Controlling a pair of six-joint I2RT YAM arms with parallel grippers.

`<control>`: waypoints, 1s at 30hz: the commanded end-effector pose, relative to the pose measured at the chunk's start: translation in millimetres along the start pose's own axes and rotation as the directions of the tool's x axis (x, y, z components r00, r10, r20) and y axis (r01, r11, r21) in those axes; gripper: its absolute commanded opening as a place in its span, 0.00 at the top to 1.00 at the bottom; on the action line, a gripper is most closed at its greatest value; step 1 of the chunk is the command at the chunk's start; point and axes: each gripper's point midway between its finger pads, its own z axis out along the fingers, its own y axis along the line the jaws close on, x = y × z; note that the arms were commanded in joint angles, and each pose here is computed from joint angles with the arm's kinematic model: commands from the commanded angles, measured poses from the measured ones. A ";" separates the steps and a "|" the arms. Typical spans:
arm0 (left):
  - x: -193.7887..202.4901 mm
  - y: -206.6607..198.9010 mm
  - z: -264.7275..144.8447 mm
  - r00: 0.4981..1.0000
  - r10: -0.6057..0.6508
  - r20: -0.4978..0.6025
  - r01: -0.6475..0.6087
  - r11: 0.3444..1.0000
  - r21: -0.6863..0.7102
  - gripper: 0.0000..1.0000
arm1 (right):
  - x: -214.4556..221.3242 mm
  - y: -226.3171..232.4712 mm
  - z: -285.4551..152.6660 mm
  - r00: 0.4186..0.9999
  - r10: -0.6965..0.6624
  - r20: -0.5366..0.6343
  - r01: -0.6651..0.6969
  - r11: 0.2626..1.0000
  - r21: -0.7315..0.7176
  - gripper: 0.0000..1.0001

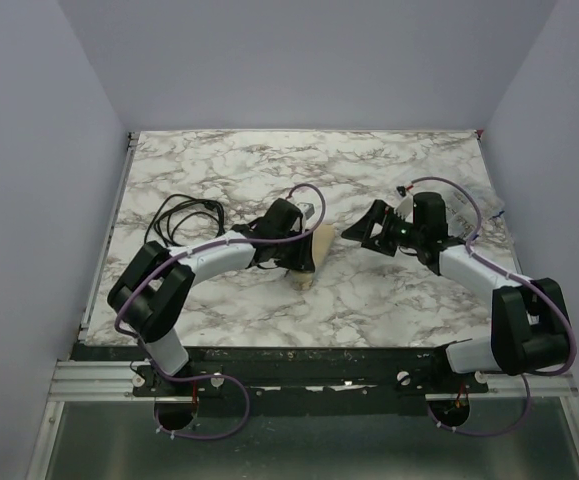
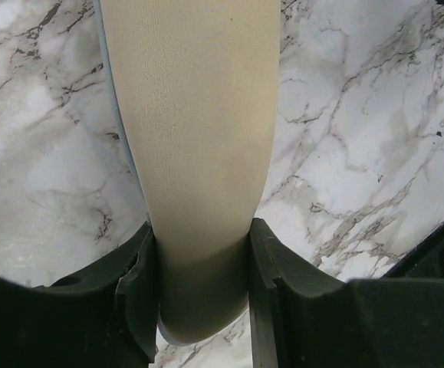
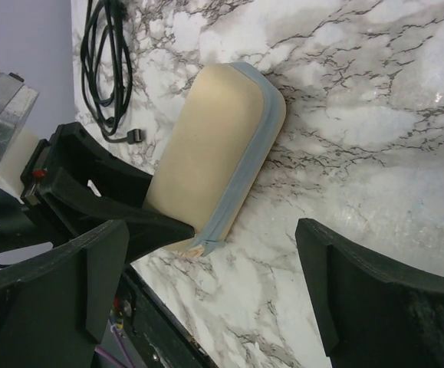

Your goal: Open the umbrella

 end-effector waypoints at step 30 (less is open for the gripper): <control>-37.9 -97.4 -110.8 0.968 0.043 0.248 -0.123 0.941 0.315 0.66 | 46.0 93.7 38.3 0.994 -0.004 -0.110 -0.031 0.949 -0.313 0.20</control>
